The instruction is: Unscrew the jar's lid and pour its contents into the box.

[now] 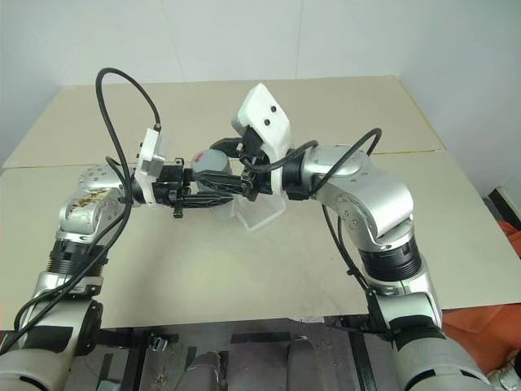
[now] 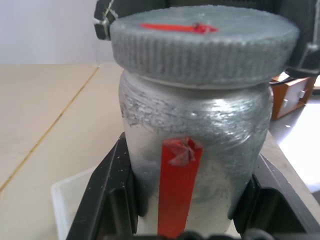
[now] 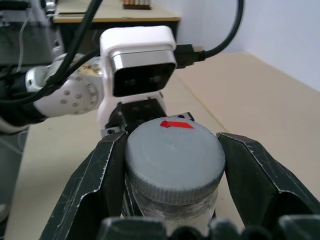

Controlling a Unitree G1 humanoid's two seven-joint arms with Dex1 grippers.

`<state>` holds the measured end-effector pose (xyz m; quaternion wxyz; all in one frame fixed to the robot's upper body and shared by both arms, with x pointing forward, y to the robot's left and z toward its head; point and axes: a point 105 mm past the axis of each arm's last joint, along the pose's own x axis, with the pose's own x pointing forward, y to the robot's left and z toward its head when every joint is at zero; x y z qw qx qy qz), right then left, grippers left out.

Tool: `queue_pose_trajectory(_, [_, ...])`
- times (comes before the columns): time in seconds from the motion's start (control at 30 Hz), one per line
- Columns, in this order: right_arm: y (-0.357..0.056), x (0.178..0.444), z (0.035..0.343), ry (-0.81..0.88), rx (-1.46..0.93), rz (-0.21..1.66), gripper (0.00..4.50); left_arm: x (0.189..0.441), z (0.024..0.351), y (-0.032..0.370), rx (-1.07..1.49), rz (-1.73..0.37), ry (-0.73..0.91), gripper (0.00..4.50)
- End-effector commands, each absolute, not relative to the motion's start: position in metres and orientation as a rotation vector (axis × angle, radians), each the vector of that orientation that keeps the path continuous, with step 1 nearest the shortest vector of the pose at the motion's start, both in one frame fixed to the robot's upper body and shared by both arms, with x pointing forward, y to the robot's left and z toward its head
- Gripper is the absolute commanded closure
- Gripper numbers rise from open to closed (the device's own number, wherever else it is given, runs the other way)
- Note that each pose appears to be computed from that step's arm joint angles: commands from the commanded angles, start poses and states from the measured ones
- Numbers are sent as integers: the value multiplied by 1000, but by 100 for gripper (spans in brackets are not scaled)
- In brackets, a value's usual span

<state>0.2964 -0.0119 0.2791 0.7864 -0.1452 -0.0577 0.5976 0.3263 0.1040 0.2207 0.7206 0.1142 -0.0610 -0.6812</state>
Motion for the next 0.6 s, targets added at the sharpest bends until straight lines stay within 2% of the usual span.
queue_pose_trajectory(0.03, [-27,287,303,-235,-350,1327,174,318,224,115,261,-1543,-128,258])
queue_pose_trajectory(0.33, [-35,284,326,-330,-271,1349,174,310,207,116,249,-1589,-55,258])
queue_pose_trajectory(0.6, [-44,275,338,-423,-244,1358,174,304,206,117,208,-1626,-33,258])
